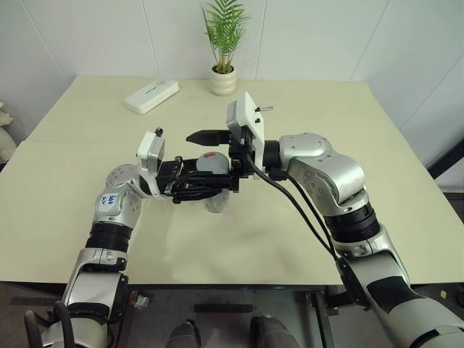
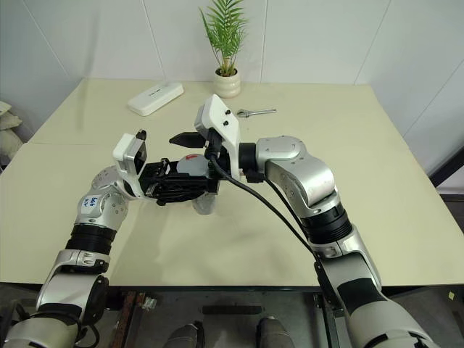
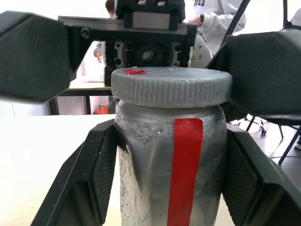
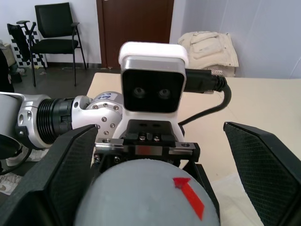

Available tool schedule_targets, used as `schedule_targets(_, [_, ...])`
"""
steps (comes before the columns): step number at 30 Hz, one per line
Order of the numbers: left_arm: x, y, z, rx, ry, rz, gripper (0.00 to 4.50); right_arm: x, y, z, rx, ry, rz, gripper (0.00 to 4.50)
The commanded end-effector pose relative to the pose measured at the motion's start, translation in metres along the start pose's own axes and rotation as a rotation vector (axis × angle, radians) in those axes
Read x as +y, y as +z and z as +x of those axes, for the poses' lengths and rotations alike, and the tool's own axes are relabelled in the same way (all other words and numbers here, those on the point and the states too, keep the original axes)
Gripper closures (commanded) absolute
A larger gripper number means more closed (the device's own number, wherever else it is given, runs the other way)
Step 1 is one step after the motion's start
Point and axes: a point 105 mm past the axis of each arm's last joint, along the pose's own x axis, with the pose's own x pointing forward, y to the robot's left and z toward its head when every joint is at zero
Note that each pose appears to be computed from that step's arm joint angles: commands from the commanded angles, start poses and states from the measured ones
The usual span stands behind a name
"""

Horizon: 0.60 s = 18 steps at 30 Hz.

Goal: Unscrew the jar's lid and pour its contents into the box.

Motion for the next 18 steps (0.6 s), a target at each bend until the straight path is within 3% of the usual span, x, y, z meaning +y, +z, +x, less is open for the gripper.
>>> schedule_targets(1, [-0.014, 0.011, 0.003, -0.019, -0.136, 0.047, 1.84, -0.002, 0.017, -0.006, -0.029, -0.014, -0.064, 0.00])
schedule_targets(18, [-0.012, 0.010, -0.001, -0.008, -0.116, 0.047, 1.84, -0.003, 0.013, -0.039, 0.033, -0.127, -0.073, 0.00])
